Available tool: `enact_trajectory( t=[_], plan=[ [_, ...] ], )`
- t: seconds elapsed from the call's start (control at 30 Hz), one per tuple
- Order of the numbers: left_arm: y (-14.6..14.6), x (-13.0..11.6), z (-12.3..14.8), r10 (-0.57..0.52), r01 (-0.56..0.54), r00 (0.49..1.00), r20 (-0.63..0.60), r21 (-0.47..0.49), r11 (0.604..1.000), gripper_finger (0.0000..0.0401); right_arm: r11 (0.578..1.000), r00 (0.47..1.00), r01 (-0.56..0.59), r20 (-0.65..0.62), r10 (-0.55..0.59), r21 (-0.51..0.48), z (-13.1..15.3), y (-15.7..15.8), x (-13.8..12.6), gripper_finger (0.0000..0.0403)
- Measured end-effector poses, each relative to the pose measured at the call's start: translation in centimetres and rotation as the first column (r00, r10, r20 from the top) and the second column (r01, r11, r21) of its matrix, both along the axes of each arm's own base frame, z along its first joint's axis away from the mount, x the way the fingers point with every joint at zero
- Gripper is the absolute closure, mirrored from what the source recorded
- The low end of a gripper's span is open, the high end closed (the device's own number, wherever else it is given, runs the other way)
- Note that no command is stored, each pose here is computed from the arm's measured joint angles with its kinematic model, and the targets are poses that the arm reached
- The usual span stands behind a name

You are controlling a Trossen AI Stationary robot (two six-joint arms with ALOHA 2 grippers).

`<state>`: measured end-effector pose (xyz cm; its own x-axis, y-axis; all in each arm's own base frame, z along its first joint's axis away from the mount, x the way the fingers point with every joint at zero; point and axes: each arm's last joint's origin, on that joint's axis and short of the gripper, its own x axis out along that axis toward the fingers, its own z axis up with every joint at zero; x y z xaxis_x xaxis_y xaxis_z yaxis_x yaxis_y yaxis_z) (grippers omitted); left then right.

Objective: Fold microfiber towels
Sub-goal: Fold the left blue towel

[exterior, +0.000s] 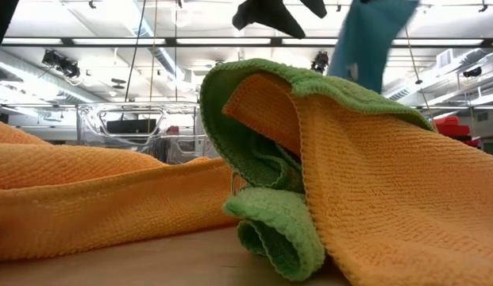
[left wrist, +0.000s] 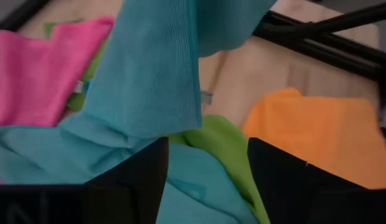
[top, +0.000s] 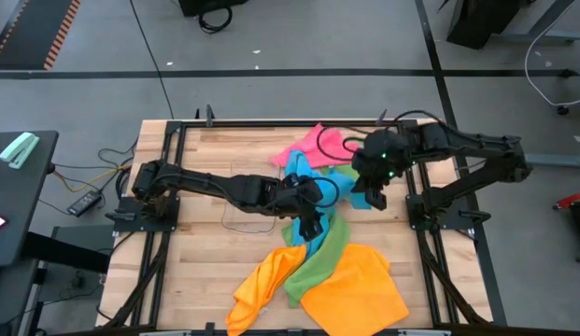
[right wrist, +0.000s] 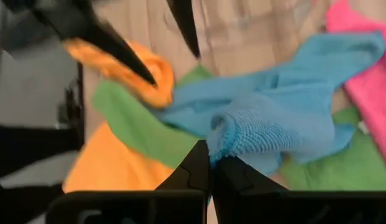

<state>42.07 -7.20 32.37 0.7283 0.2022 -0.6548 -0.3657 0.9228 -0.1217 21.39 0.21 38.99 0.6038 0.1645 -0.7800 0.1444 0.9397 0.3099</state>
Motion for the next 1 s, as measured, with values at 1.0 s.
enact_trajectory(
  t=[1.0],
  plan=[
    [-0.8, -0.3, 0.8, 0.276, -0.312, 0.948, 0.157, 0.301, 0.901, 0.0142, 0.984, 0.936, 0.138, 0.311, -0.166, 0.109, 7.3, -0.3, -0.1, 0.0391]
  ],
)
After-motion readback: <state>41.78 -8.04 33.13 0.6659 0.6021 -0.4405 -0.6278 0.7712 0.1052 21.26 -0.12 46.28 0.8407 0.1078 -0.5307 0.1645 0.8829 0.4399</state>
